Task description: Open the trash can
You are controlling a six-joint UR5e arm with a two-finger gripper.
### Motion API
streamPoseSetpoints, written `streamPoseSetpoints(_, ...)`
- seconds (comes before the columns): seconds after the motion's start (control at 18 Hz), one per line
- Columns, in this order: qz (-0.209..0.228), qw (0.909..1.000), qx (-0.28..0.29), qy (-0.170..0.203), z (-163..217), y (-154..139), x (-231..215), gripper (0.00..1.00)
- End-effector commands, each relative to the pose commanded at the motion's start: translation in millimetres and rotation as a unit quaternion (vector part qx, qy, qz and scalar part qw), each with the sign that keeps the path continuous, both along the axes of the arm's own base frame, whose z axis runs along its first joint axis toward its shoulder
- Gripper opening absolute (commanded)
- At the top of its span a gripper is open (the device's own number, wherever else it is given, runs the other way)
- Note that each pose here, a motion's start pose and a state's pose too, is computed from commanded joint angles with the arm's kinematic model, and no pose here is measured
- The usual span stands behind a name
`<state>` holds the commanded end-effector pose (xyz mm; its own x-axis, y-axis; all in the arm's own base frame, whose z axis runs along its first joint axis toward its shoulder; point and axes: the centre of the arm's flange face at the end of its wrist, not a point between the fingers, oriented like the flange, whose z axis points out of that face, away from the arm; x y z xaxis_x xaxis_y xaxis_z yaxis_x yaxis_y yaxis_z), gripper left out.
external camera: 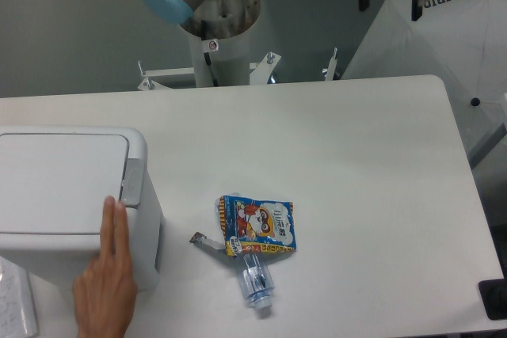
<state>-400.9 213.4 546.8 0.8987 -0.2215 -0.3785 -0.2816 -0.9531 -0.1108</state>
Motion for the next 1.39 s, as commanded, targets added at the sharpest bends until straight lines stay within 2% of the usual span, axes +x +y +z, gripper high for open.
streamPoseSetpoints(0.39, 0.015, 0.9996, 0.02, -0.013, -5, 4, 1, 1.0)
streamPoseSetpoints(0.72, 0.063, 0.9956, 0.05, -0.049, -14, 42, 14, 1.0)
streamPoseSetpoints(0.83, 0.081, 0.9929, 0.061, -0.062, -16, 46, 15, 1.0)
streamPoseSetpoints(1.0, 0.124, 0.9819, 0.11, -0.091, -17, 56, 18, 1.0)
streamPoseSetpoints(1.17, 0.183, 0.9584, 0.173, -0.134, -12, 68, 16, 1.0)
streamPoseSetpoints(1.22, 0.195, 0.9531, 0.182, -0.143, -14, 70, 16, 1.0)
streamPoseSetpoints(1.39, 0.212, 0.9438, 0.192, -0.166, -15, 91, 31, 1.0)
